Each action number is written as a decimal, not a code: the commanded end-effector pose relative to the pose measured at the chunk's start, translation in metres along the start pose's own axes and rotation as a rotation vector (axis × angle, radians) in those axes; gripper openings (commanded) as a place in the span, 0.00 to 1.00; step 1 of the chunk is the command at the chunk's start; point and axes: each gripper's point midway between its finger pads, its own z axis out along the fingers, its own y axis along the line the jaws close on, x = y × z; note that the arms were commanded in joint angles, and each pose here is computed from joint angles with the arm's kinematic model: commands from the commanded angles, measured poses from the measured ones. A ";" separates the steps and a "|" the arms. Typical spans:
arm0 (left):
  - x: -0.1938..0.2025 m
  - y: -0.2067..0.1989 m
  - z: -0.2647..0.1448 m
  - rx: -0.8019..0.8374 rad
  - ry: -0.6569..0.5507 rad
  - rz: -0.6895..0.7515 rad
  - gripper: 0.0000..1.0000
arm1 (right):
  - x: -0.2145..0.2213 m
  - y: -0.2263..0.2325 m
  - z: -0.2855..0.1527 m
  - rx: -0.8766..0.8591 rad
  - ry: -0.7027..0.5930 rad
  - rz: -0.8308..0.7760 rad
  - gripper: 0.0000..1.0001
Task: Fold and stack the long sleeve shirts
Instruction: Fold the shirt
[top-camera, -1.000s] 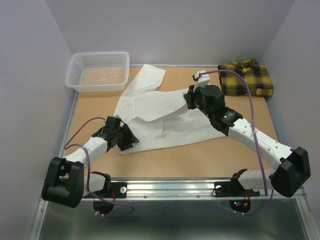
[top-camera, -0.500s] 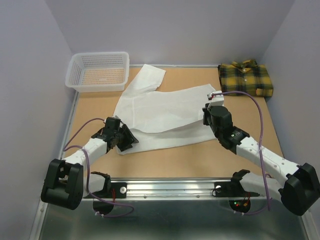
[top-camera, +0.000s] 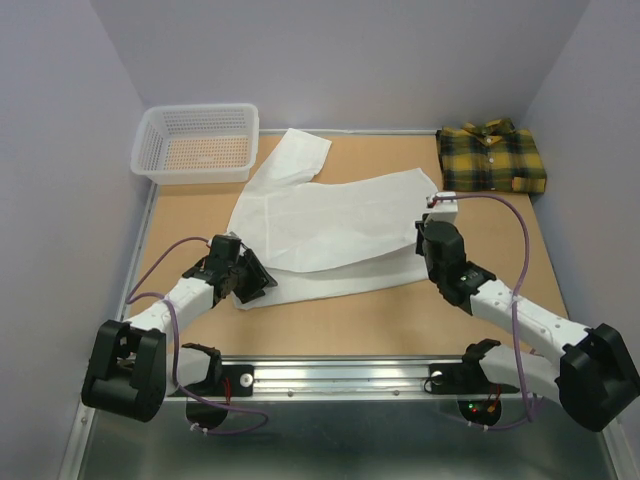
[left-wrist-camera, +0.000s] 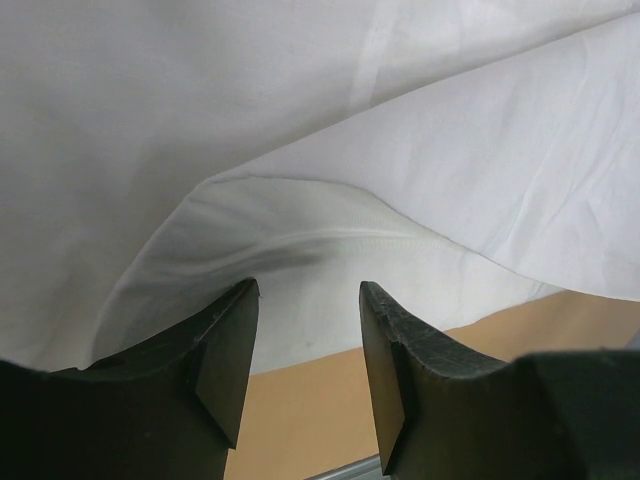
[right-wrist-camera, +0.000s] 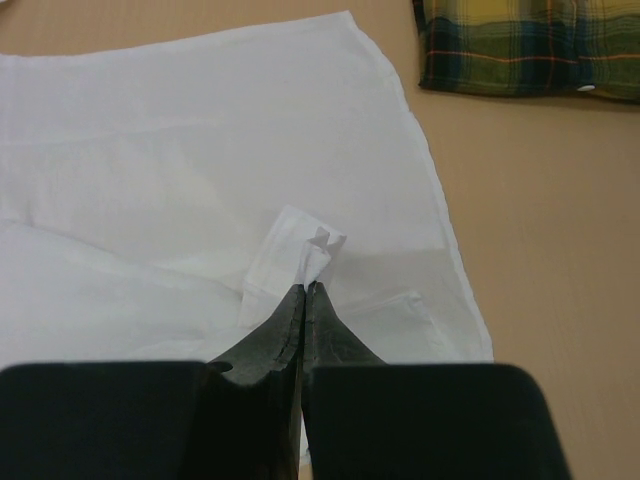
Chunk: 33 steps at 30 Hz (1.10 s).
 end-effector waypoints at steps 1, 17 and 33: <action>0.010 0.013 0.000 -0.032 0.019 0.006 0.56 | -0.014 -0.010 0.009 0.062 -0.069 0.034 0.01; 0.006 0.008 -0.002 -0.019 0.007 0.011 0.57 | 0.046 -0.058 -0.006 0.332 0.045 0.369 0.52; 0.007 0.008 0.001 -0.020 0.023 0.030 0.58 | 0.014 -0.058 0.028 0.125 0.315 0.354 0.60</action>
